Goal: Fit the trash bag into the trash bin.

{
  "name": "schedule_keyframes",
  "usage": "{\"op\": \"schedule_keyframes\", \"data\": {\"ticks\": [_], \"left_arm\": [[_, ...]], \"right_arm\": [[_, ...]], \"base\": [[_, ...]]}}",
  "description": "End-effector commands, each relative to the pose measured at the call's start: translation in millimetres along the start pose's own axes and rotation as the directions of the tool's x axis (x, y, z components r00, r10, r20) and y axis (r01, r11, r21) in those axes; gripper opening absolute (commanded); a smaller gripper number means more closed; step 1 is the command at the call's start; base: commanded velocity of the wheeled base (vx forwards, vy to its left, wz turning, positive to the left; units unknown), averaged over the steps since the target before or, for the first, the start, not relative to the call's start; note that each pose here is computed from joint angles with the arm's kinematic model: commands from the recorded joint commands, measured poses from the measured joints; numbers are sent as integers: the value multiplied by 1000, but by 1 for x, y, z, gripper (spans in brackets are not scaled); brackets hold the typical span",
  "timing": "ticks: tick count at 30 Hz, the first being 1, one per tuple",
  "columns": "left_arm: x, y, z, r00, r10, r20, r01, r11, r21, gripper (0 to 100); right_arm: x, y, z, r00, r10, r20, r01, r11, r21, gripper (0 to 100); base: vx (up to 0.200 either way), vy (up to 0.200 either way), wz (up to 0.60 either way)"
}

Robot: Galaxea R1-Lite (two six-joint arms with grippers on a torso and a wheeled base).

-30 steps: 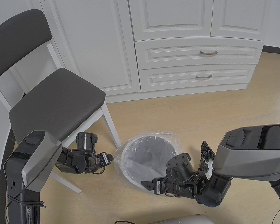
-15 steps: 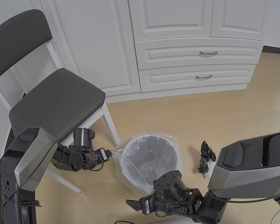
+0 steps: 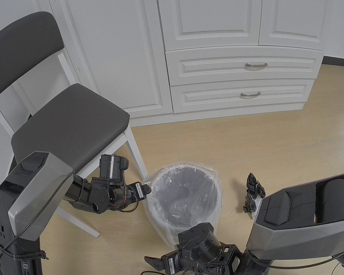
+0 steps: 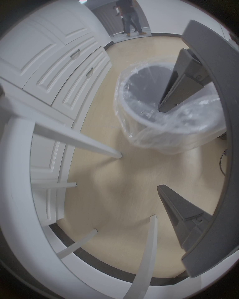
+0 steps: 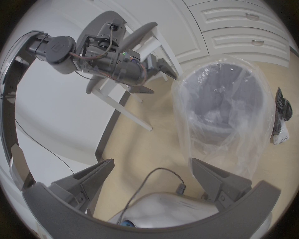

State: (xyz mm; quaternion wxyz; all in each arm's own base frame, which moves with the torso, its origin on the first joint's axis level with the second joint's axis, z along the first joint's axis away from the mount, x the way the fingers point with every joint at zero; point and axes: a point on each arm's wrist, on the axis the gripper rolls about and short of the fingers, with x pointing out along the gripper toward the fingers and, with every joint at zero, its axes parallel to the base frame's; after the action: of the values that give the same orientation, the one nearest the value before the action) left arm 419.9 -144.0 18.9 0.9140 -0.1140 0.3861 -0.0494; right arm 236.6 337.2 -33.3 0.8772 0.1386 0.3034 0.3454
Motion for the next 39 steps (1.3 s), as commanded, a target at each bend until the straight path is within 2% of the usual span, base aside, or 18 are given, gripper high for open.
{"op": "schedule_keyframes", "data": {"ticks": [1,9,13,17,21,22,23,24,33,39], "left_arm": [[-10,-16,-4,1000,-25,0,25,999,27,100],[-11,-21,-10,1000,-25,-16,26,999,39,100],[-11,-17,-7,1000,-10,-9,10,999,30,100],[-20,-17,-3,1000,22,12,-23,997,77,100],[-21,-19,-6,995,95,24,-98,976,196,100],[-21,-19,-6,995,95,24,-98,976,196,100],[-25,-20,0,988,145,44,-151,952,266,100],[-29,-22,3,985,164,51,-172,944,283,100],[-43,-41,-7,987,160,20,-158,936,313,100],[-49,-43,-9,972,236,23,-230,914,333,100]], "right_arm": [[3,-7,5,1000,-7,30,7,1000,14,100],[5,-7,4,1000,8,8,-8,1000,20,100],[6,-9,8,998,63,-14,-62,996,62,100],[10,-12,5,998,65,-26,-63,996,65,100],[11,-12,5,998,66,-23,-65,996,65,100],[11,-12,5,998,66,-23,-65,996,65,100],[10,-10,9,997,76,-7,-75,995,65,100],[8,-9,11,997,78,-3,-78,995,65,100],[0,-9,24,995,95,31,-98,992,82,100],[-1,-6,19,995,102,14,-103,992,78,100]], "base": [[0,0,0],[0,0,0],[0,0,0],[0,0,0],[0,0,0],[0,0,0],[0,0,0],[0,0,0],[0,0,0],[0,0,0]]}}
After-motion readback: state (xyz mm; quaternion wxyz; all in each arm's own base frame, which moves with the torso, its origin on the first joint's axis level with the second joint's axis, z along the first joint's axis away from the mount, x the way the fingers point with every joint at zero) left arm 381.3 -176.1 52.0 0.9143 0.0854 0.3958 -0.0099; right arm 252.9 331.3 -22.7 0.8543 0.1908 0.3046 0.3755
